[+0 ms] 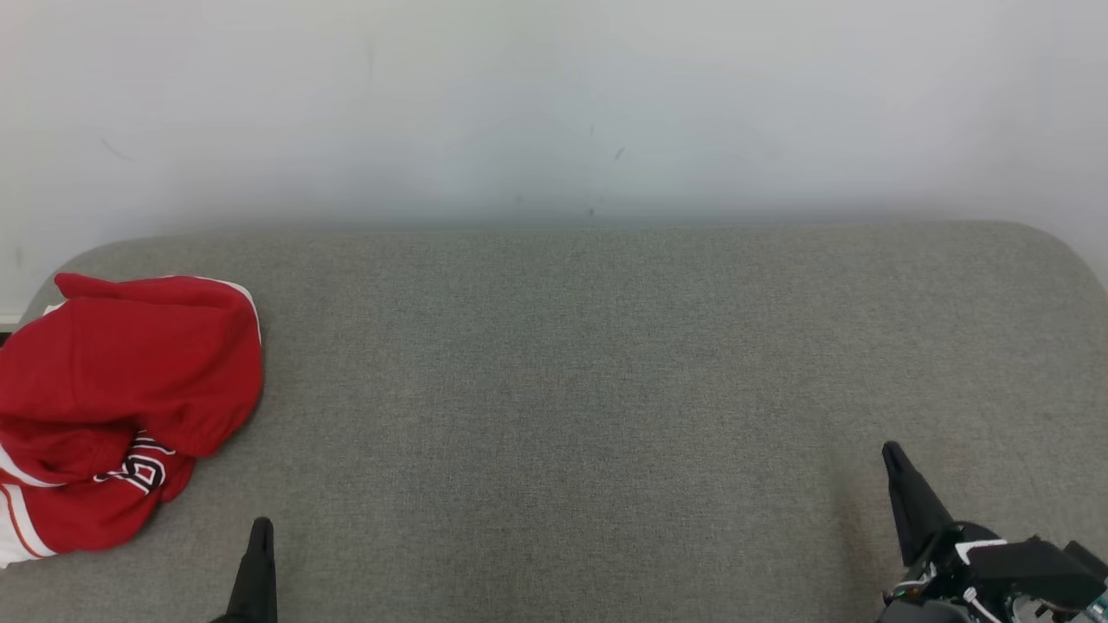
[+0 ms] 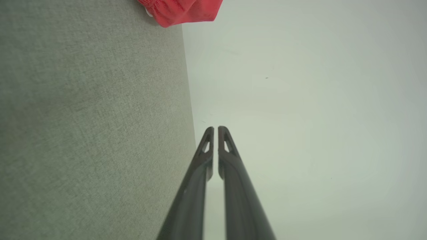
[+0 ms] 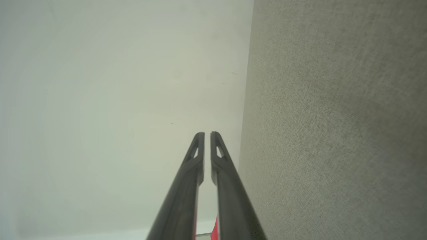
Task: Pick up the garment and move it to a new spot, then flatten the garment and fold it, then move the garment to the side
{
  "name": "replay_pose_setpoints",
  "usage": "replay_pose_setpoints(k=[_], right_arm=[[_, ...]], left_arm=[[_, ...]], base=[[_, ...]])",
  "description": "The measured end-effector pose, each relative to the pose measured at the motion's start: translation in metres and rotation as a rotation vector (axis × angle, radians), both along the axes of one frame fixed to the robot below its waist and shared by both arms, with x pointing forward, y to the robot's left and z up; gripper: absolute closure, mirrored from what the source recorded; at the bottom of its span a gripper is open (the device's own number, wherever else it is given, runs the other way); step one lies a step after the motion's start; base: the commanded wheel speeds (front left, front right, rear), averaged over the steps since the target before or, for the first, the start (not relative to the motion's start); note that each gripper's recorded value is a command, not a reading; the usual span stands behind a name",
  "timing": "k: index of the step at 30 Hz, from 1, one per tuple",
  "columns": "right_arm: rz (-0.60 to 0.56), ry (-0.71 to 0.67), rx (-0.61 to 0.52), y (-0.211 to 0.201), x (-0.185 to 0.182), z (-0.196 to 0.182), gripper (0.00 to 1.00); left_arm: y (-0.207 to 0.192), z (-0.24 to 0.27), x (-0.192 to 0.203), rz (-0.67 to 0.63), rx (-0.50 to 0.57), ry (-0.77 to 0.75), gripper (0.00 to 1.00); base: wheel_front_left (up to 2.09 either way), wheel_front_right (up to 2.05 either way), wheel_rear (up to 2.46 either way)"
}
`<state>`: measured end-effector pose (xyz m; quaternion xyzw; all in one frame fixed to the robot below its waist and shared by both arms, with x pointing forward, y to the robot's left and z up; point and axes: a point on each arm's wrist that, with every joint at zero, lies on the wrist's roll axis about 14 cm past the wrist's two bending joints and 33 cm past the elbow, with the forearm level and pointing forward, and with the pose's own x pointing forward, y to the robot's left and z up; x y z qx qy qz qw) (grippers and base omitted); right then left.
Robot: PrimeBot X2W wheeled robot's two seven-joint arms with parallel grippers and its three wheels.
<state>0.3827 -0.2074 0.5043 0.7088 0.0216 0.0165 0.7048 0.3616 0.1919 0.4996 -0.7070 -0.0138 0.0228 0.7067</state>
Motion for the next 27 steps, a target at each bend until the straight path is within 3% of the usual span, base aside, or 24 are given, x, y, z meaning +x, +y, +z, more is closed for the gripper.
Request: replay_pose_setpoints(k=[5,12,27], right_arm=[[-0.004,0.072,0.010,0.002,-0.011,-0.024,0.00],[-0.004,0.077,-0.027,0.009,-0.009,-0.025,0.00],[0.005,0.064,-0.268,0.020,-0.006,-0.020,0.00]], left_arm=[[0.000,-0.020,-0.008,0.005,-0.003,0.062,0.00],[0.006,-0.021,-0.009,0.032,0.037,0.066,0.00],[0.019,-0.014,-0.009,0.064,0.302,0.062,0.00]], base=[[0.00,0.00,0.00],[0.00,0.00,0.00],[0.00,0.00,0.00]])
